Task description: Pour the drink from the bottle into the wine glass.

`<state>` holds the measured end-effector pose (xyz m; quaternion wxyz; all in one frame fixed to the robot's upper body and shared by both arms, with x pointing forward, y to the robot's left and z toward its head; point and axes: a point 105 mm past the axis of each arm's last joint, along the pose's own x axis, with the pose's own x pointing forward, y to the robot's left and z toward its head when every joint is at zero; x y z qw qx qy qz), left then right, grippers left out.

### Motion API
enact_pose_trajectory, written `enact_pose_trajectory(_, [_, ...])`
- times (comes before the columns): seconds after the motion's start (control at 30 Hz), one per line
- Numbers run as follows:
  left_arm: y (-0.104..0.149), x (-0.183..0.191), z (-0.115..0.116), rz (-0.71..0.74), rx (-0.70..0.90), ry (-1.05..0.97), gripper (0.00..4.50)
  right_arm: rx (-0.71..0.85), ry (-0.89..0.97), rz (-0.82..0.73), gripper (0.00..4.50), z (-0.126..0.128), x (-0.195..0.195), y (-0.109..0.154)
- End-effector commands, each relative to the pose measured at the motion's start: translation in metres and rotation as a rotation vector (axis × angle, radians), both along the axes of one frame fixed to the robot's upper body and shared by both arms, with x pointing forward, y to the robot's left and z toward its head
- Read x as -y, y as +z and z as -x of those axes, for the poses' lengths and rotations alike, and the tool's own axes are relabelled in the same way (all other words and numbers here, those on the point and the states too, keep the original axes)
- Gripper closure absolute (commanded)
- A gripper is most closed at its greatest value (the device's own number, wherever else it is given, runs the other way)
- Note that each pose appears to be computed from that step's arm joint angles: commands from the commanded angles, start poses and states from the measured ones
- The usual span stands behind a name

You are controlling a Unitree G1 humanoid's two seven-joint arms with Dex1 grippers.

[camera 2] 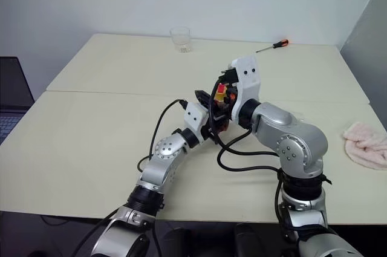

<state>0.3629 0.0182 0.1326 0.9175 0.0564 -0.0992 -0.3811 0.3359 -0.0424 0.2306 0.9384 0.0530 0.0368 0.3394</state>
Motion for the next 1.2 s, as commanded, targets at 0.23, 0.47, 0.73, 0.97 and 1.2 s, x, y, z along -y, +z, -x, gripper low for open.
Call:
enact_pose_trajectory(0.23, [0.023,0.007,0.007,0.038,0.087,-0.031,3.65,0.075,-0.083,-0.045,0.0,-0.021,0.006,0.02])
enact_pose_trajectory(0.47, [0.022,0.006,0.007,0.034,0.087,-0.028,3.65,0.068,-0.117,-0.043,0.0,-0.026,0.013,0.015])
enact_pose_trajectory(0.73, [0.02,0.007,0.007,0.034,0.083,-0.032,3.65,0.057,-0.163,-0.039,0.0,-0.029,0.024,0.009])
enact_pose_trajectory(0.97, [0.021,0.007,0.007,0.031,0.084,-0.035,3.65,0.051,-0.175,-0.034,0.0,-0.026,0.029,0.005])
enact_pose_trajectory(1.2, [0.021,0.01,0.008,0.034,0.085,-0.045,3.66,0.053,-0.182,-0.04,0.0,-0.023,0.032,0.007])
